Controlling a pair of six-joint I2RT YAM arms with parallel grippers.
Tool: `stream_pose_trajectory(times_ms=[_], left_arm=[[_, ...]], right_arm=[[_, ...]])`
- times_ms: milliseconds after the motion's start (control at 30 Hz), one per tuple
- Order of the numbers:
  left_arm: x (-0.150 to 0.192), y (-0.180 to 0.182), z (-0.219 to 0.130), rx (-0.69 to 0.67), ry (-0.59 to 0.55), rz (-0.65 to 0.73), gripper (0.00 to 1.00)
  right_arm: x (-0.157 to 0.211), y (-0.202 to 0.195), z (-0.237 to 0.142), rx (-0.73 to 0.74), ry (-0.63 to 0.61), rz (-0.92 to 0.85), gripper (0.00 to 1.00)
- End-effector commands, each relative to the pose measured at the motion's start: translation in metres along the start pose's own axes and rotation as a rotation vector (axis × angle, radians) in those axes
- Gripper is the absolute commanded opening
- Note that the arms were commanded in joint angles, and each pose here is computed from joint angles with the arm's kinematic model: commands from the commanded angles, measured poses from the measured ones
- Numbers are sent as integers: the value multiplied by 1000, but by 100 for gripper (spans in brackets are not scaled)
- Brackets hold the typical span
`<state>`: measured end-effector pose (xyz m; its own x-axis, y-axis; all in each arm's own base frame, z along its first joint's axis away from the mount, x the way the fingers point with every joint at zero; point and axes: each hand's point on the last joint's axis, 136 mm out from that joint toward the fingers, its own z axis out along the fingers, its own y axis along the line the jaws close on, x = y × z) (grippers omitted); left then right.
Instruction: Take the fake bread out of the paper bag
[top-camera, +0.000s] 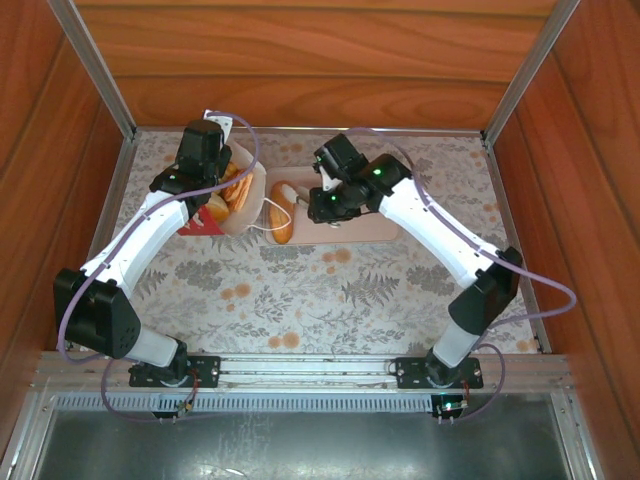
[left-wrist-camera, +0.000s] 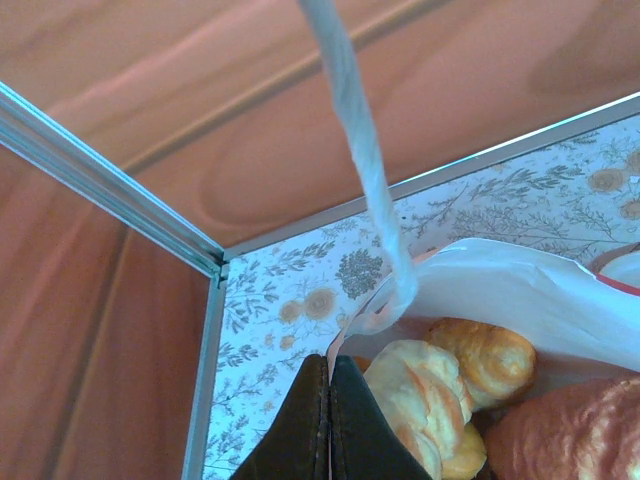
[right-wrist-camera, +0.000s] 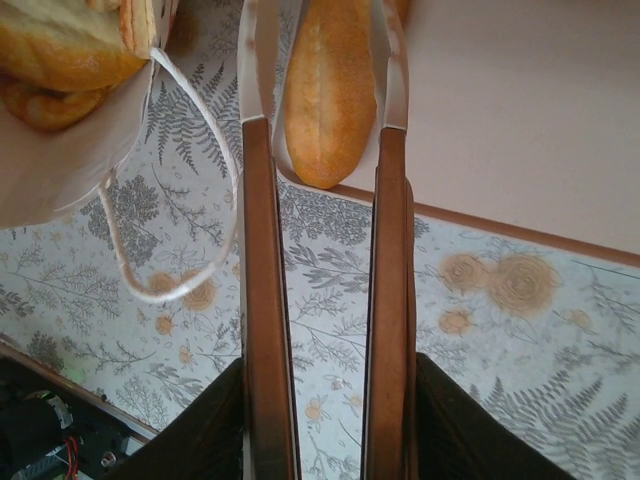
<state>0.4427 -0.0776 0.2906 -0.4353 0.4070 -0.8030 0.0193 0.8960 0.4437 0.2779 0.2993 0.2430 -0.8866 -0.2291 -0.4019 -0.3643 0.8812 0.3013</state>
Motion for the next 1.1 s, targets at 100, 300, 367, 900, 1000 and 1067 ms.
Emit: stream_pose_trajectory(times_ms=[100, 300, 367, 900, 1000, 1067], left_arm=[[-23, 10, -17, 2, -91, -68, 0], [-22, 8, -17, 7, -89, -73, 0], [-22, 8, -17, 10, -90, -74, 0], [-19, 4, -11, 14, -75, -61, 0], [-19, 3, -11, 17, -76, -61, 0], [-19, 2, -10, 18, -77, -62, 0]], right_arm=[[-4, -9, -49, 20, -105, -4, 38], [-8, 24, -69, -153, -155, -34, 38], [-9, 39, -72, -219, -159, -50, 38], [-12, 106, -7, -338, 6, -127, 37], [-13, 103, 8, -304, 30, -115, 37], [-16, 99, 16, -274, 35, -104, 39]])
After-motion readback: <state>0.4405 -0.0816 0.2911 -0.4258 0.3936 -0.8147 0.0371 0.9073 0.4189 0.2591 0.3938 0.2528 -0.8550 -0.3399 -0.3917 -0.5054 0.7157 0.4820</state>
